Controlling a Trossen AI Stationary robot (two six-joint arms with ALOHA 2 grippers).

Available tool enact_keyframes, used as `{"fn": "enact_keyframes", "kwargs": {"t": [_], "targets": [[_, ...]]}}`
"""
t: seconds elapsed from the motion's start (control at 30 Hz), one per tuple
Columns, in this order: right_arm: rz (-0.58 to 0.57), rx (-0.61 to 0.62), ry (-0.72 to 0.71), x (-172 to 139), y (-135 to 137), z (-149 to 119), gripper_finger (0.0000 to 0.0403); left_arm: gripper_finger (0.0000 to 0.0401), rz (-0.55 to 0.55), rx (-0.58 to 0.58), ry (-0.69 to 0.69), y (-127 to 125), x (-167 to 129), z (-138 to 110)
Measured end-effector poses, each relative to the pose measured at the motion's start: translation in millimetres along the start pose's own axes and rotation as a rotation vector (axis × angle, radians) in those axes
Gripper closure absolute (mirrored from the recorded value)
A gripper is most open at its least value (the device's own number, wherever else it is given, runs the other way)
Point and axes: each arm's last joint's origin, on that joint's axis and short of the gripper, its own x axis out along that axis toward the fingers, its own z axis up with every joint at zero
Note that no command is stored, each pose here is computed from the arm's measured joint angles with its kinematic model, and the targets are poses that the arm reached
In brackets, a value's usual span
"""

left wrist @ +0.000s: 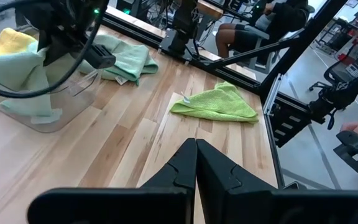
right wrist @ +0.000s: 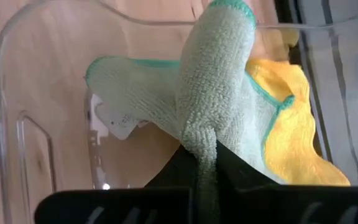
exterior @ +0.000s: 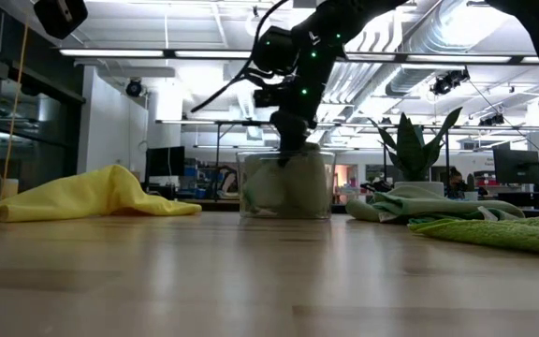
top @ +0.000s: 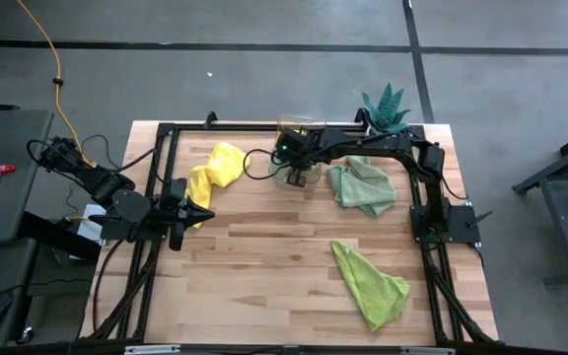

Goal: Fold microfiber towels
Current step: Put the folded blue towel into the transparent bin

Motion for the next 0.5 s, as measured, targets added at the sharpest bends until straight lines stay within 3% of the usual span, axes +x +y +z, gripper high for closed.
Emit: {"fn": "enact_keyframes", "kwargs": {"t": [0.3,0.5], "targets": [[0.020,-0.047,0.062,11,6,-14,0.0403,0.0401,-0.005,-0.001,0.005,0,0,0],[0.139,-0.063,0.093,27,20,-32,0.0403,0.0401,-0.005,-0.001,0.005,0,0,0]]}}
